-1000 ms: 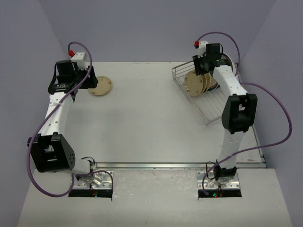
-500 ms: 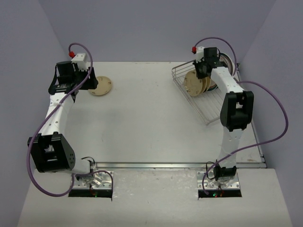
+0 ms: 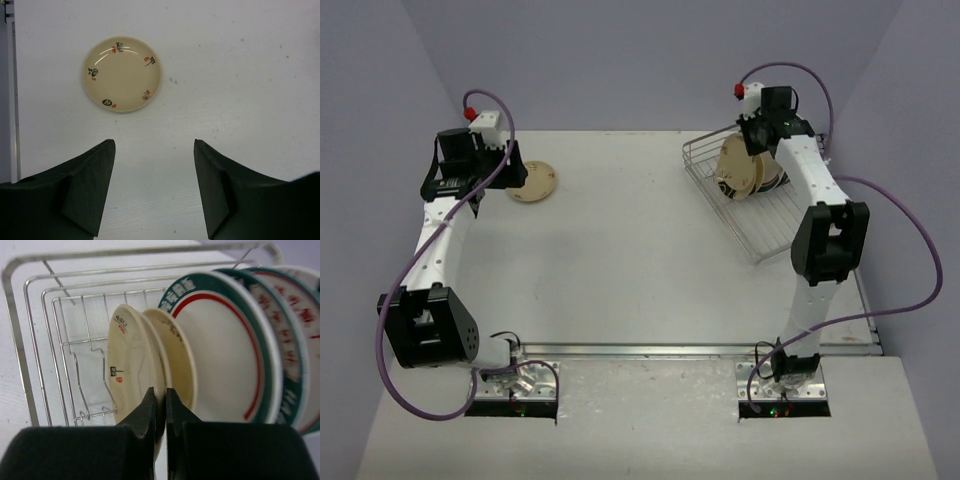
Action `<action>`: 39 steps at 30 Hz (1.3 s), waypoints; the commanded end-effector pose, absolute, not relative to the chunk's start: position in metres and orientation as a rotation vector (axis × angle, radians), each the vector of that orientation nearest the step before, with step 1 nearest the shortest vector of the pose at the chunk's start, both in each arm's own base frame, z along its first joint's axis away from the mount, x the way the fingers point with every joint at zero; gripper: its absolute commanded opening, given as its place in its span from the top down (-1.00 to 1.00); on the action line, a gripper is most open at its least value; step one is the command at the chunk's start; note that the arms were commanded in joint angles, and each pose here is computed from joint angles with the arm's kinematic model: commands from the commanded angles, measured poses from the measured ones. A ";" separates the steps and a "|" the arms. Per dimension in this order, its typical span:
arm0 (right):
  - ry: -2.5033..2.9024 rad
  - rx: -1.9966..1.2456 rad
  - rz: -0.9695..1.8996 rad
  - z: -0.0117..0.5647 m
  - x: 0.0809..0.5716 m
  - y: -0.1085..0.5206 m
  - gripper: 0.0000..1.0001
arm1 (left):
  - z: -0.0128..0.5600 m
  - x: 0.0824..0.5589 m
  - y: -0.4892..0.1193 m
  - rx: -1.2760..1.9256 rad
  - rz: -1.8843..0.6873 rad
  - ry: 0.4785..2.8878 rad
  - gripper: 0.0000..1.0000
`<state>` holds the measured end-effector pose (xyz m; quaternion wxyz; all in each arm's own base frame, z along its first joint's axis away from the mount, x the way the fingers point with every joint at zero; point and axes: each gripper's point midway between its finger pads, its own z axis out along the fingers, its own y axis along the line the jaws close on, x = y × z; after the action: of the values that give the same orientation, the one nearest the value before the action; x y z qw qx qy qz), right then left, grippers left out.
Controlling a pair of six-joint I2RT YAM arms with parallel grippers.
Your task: Unload the plates from the dish rack
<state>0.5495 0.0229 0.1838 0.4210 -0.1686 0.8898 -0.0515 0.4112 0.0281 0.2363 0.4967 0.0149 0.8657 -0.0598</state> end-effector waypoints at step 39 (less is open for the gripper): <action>1.891 -0.576 0.990 0.303 0.356 0.253 1.00 | 0.282 0.348 -0.210 0.563 -0.776 1.986 0.12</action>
<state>0.3634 0.2477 0.2665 0.4104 -0.2153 0.8013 0.3784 0.3329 -0.2216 0.2760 0.4172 0.2448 0.8009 -0.3529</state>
